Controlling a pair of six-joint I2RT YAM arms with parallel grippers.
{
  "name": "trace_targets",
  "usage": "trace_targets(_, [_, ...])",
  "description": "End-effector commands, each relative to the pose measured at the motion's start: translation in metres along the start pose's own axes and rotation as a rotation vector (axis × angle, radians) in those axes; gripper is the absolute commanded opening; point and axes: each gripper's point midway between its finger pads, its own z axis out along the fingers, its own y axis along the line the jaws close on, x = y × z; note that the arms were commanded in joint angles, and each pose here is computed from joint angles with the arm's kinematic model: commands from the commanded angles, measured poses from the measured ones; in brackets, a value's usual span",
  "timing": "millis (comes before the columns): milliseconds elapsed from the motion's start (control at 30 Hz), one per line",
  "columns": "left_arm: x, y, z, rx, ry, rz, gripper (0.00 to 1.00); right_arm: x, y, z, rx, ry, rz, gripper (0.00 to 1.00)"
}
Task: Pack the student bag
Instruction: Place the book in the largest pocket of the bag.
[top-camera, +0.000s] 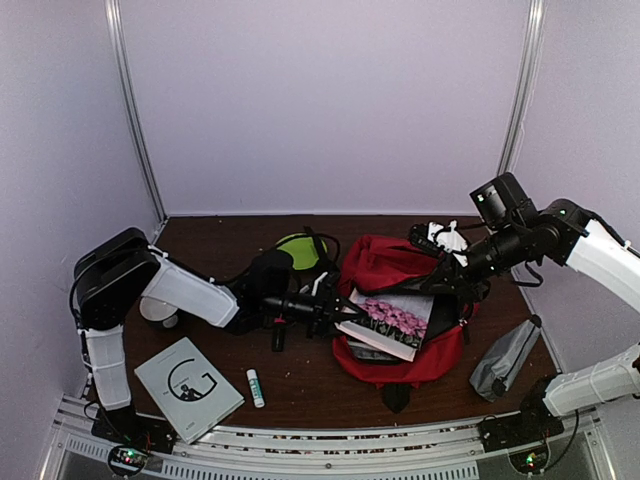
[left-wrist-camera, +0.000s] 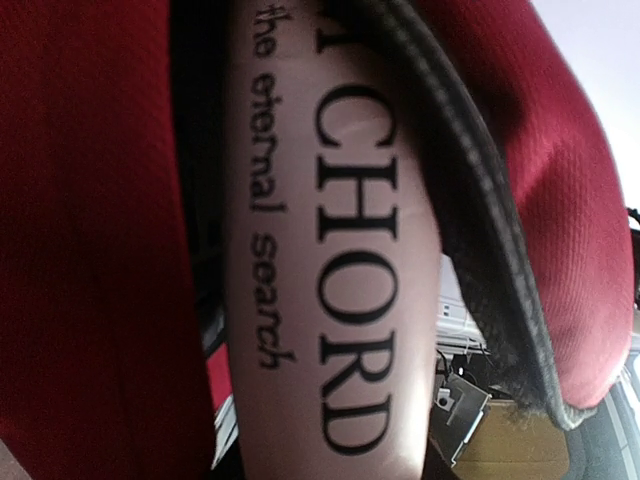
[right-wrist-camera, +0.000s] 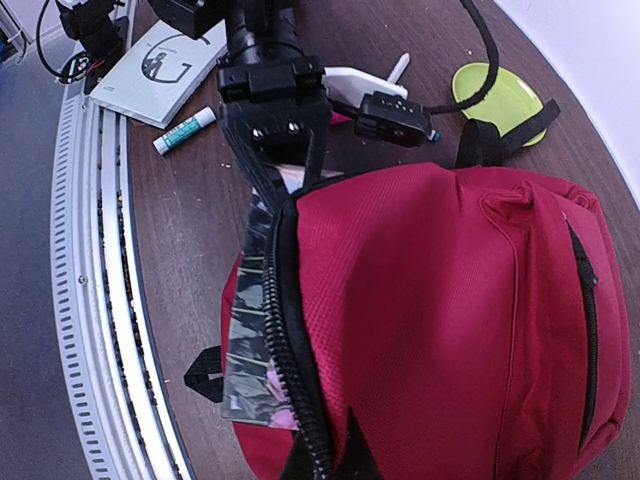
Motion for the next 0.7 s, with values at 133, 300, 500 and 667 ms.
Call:
trace_targets(133, [-0.043, -0.002, 0.016, -0.049, -0.108, 0.126, 0.27, -0.027, 0.017, -0.013, -0.063, -0.121, -0.039, 0.0])
trace_targets(300, [-0.058, 0.005, 0.028, -0.11, -0.099, 0.185, 0.28, -0.028, 0.022, -0.014, -0.089, -0.131, -0.052, 0.0])
trace_targets(500, [-0.072, 0.024, 0.03, -0.161, -0.116, 0.161, 0.33, -0.026, 0.026, -0.016, -0.095, -0.128, -0.074, 0.0])
trace_targets(667, [-0.076, 0.025, 0.027, -0.212, -0.117, 0.201, 0.47, -0.022, 0.019, -0.015, -0.057, -0.108, -0.074, 0.0])
